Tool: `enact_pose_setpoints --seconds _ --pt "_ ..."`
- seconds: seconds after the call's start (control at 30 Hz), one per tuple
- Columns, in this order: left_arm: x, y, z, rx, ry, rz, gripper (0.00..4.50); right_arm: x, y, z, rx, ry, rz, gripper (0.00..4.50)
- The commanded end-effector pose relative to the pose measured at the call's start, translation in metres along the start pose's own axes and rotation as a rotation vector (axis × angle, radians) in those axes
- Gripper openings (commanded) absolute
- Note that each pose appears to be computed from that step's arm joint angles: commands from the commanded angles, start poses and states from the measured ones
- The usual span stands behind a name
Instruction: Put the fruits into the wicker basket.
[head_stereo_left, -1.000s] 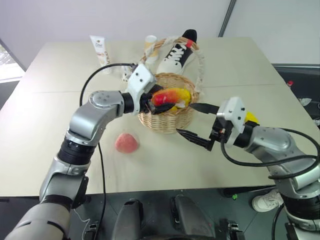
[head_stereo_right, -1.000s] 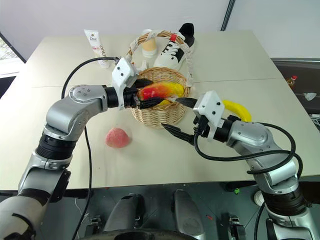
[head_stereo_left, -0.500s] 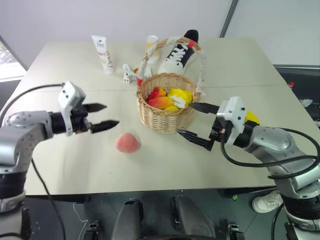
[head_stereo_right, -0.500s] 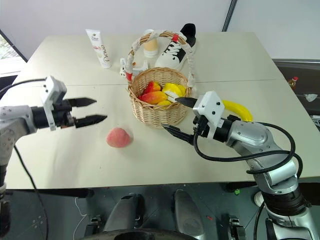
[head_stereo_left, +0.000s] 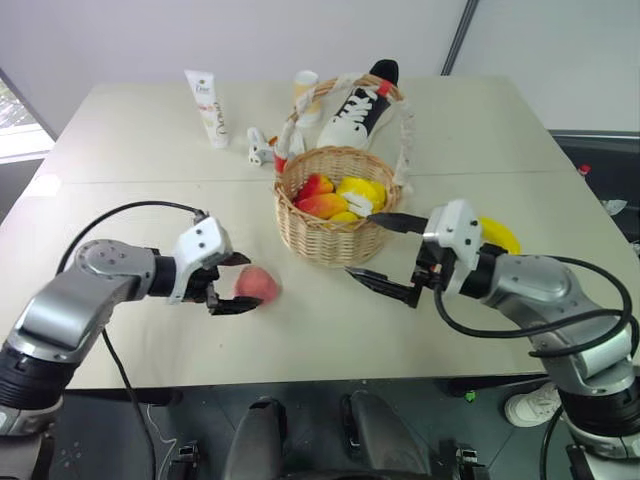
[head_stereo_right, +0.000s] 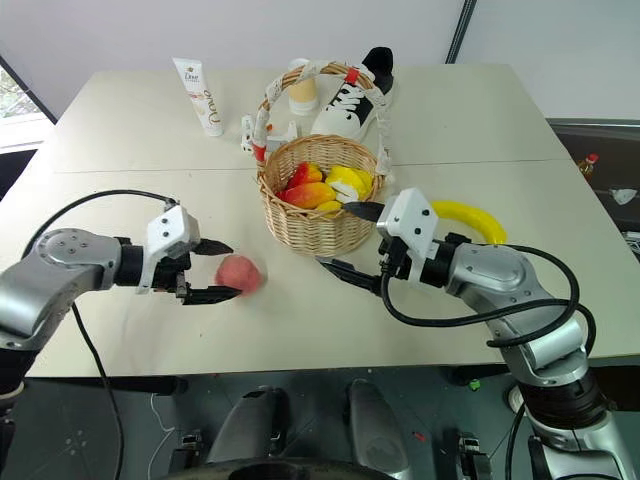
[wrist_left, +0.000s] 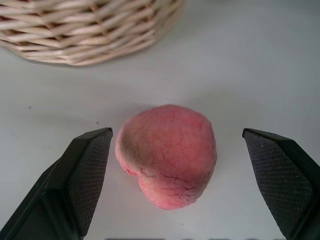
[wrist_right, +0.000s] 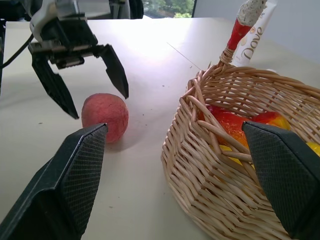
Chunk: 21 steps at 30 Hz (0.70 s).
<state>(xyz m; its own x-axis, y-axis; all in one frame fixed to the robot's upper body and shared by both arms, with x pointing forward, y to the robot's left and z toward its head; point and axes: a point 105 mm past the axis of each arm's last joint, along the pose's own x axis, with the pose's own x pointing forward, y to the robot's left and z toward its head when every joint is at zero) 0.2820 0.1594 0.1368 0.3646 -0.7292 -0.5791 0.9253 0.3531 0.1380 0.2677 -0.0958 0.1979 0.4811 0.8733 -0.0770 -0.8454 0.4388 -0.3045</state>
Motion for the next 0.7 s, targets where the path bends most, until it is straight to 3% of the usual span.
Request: enact_pose_setpoints --seconds 0.03,0.1,0.27,0.37,0.57,0.63,0.7 --pt "0.005 0.002 0.000 0.051 0.026 -0.009 4.46 0.001 0.006 0.013 -0.039 -0.044 0.006 4.50" --pt "0.007 0.003 -0.001 0.070 0.037 -0.008 4.23 0.001 0.006 0.013 -0.039 -0.045 0.005 4.50" --pt "0.003 0.012 0.006 0.084 0.011 0.027 2.38 0.000 0.007 0.013 -0.038 -0.041 0.004 4.50" --pt "-0.006 0.020 0.025 0.049 -0.098 0.060 2.38 -0.002 0.006 0.012 -0.041 -0.032 0.006 4.50" --pt "-0.027 0.024 0.106 0.072 -0.445 0.096 2.38 -0.006 -0.002 0.012 -0.058 -0.017 -0.005 4.50" --pt "-0.018 0.025 0.135 0.119 -0.516 0.132 2.38 -0.009 -0.007 0.012 -0.066 -0.011 -0.020 4.50" --pt "0.002 0.029 0.151 0.172 -0.506 0.183 2.38 -0.012 -0.012 0.010 -0.071 0.001 -0.042 4.50"
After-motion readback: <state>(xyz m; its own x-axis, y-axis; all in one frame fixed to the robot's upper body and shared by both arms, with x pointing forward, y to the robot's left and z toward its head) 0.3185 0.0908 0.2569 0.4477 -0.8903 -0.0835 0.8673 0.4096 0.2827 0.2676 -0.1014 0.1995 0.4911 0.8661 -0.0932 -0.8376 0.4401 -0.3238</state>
